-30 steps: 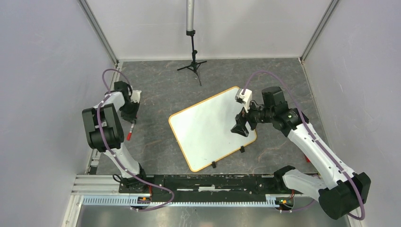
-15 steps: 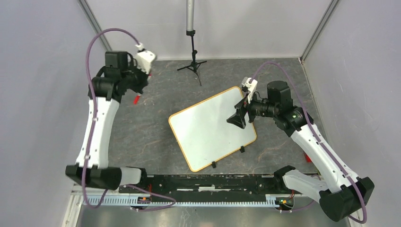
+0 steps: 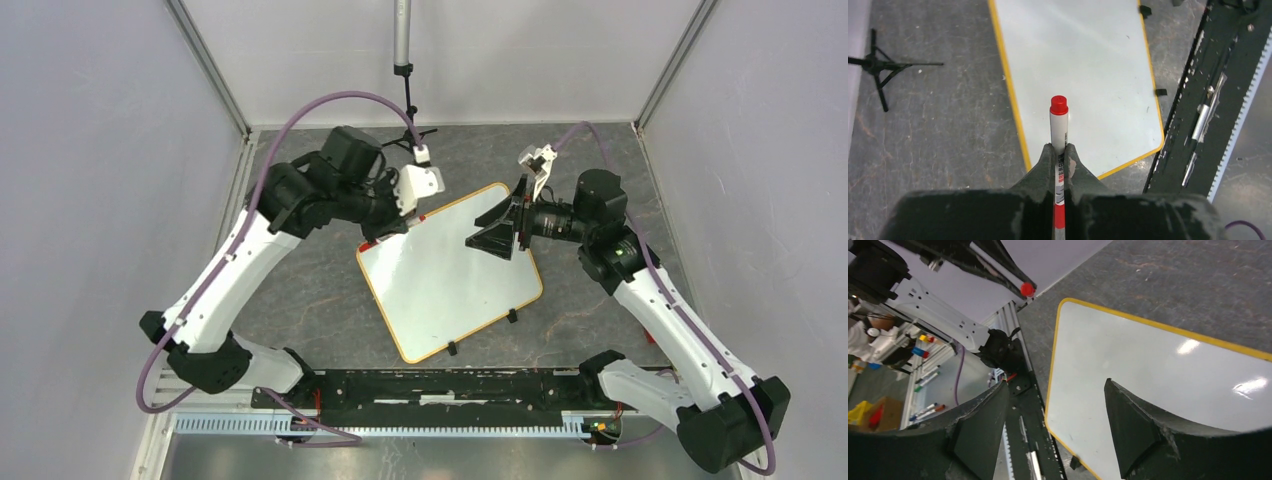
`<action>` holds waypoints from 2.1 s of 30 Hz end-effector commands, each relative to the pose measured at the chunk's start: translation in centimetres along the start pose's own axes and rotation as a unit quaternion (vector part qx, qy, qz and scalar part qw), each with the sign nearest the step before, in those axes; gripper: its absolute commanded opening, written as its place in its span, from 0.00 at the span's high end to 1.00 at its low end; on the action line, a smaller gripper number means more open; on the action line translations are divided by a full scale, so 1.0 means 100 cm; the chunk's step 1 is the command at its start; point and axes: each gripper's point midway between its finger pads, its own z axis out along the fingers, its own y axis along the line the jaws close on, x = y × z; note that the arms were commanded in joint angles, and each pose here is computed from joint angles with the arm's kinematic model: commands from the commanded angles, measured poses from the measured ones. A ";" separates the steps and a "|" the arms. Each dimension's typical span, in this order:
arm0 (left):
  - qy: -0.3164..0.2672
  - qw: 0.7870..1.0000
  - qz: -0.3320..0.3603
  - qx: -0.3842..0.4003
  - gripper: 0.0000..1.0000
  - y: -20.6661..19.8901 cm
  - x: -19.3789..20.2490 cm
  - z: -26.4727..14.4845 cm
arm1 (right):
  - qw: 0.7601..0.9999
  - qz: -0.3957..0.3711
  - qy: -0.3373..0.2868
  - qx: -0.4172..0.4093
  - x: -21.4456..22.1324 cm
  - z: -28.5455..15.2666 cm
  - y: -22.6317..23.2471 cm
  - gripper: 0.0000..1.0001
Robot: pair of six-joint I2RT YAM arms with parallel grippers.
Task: Write a sentence on the whiteboard
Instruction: Pick up the whiteboard marker from the center of the board, then pass from the left arm to the right
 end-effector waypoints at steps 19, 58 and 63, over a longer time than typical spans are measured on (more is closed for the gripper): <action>0.052 0.987 0.152 0.017 0.98 -0.041 -0.029 0.026 | 0.992 0.092 -0.026 -0.086 -0.010 0.020 0.028 0.39; 0.032 0.999 0.005 0.026 0.00 -0.017 -0.019 0.005 | 0.998 0.045 -0.004 -0.047 -0.003 0.019 0.012 1.00; -0.035 0.996 -0.087 0.007 0.00 0.005 -0.005 -0.034 | 0.999 0.004 0.009 -0.036 -0.005 0.009 0.007 1.00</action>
